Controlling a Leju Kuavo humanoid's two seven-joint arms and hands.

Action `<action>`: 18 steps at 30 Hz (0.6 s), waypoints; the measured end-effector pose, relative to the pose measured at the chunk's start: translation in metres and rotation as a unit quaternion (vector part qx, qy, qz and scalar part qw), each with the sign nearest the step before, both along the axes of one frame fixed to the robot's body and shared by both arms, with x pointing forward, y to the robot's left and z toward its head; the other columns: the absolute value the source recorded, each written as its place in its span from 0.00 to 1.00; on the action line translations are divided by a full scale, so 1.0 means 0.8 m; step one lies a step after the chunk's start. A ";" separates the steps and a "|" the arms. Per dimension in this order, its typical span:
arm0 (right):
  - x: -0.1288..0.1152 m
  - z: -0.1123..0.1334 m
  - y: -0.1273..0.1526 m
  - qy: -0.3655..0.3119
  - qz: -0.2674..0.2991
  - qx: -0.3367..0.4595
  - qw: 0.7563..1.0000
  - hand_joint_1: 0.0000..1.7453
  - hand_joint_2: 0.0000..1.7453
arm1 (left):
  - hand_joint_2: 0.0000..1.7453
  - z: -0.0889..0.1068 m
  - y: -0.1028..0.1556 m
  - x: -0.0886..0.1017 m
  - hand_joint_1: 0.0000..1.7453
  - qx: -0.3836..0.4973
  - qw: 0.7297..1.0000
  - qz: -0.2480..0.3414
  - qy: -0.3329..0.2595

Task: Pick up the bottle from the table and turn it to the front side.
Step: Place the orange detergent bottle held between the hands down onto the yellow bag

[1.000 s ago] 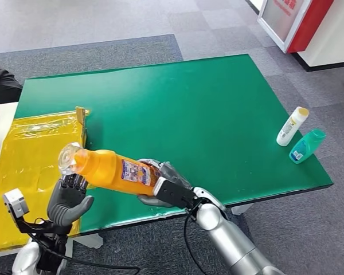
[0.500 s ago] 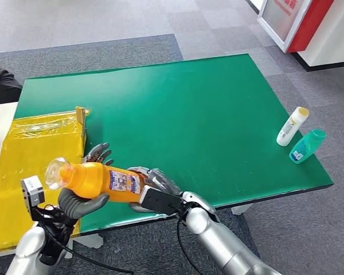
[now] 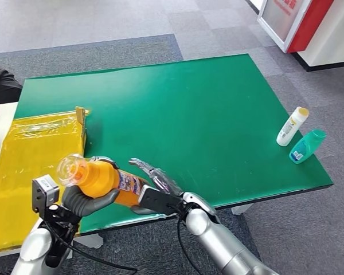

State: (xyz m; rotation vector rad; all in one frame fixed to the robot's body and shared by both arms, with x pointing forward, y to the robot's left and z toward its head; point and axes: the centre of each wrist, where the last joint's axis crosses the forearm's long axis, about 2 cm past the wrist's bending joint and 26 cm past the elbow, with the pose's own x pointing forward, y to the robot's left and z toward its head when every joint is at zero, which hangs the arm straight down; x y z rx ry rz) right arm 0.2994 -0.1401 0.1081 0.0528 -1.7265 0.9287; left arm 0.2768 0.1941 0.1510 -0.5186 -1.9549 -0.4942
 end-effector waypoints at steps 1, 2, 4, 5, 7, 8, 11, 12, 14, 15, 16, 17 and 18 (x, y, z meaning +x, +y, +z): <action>0.000 0.000 -0.001 0.000 -0.003 0.001 1.000 0.00 1.00 | 1.00 0.002 0.000 0.000 1.00 0.005 1.000 0.004 -0.005; -0.001 0.000 -0.003 0.000 -0.007 0.002 1.000 0.00 1.00 | 1.00 0.004 -0.001 0.000 1.00 0.012 1.000 0.009 -0.010; -0.001 0.000 -0.008 0.001 -0.017 0.005 1.000 0.00 1.00 | 1.00 0.008 0.000 0.000 1.00 0.039 0.999 0.025 -0.021; -0.001 -0.001 -0.011 0.001 -0.022 0.007 1.000 0.00 1.00 | 1.00 0.010 0.002 0.001 1.00 0.061 0.997 0.036 -0.027; -0.001 -0.001 -0.018 0.002 -0.035 0.012 0.999 0.00 1.00 | 1.00 0.013 0.008 0.003 1.00 0.114 0.991 0.059 -0.037; -0.002 -0.001 -0.022 0.003 -0.041 0.015 0.999 0.00 1.00 | 1.00 0.015 0.013 0.005 1.00 0.145 0.986 0.071 -0.041; -0.004 -0.004 -0.035 0.007 -0.062 0.025 0.998 0.00 1.00 | 1.00 0.023 0.032 0.018 1.00 0.240 0.964 0.104 -0.055; -0.005 -0.005 -0.040 0.009 -0.069 0.028 0.997 0.00 1.00 | 1.00 0.027 0.040 0.022 1.00 0.268 0.955 0.115 -0.060; -0.007 -0.007 -0.049 0.013 -0.080 0.034 0.996 0.00 1.00 | 1.00 0.035 0.055 0.033 1.00 0.321 0.935 0.134 -0.071; -0.008 -0.009 -0.052 0.015 -0.085 0.037 0.996 0.00 1.00 | 1.00 0.039 0.062 0.038 1.00 0.347 0.923 0.144 -0.077; -0.010 -0.010 -0.056 0.016 -0.090 0.039 0.995 0.00 1.00 | 1.00 0.043 0.069 0.044 1.00 0.374 0.911 0.154 -0.083; -0.011 -0.012 -0.060 0.018 -0.095 0.041 0.995 0.00 1.00 | 1.00 0.048 0.077 0.050 1.00 0.400 0.898 0.163 -0.090; -0.013 -0.014 -0.063 0.020 -0.099 0.042 0.994 0.00 1.00 | 1.00 0.051 0.084 0.056 1.00 0.427 0.882 0.174 -0.097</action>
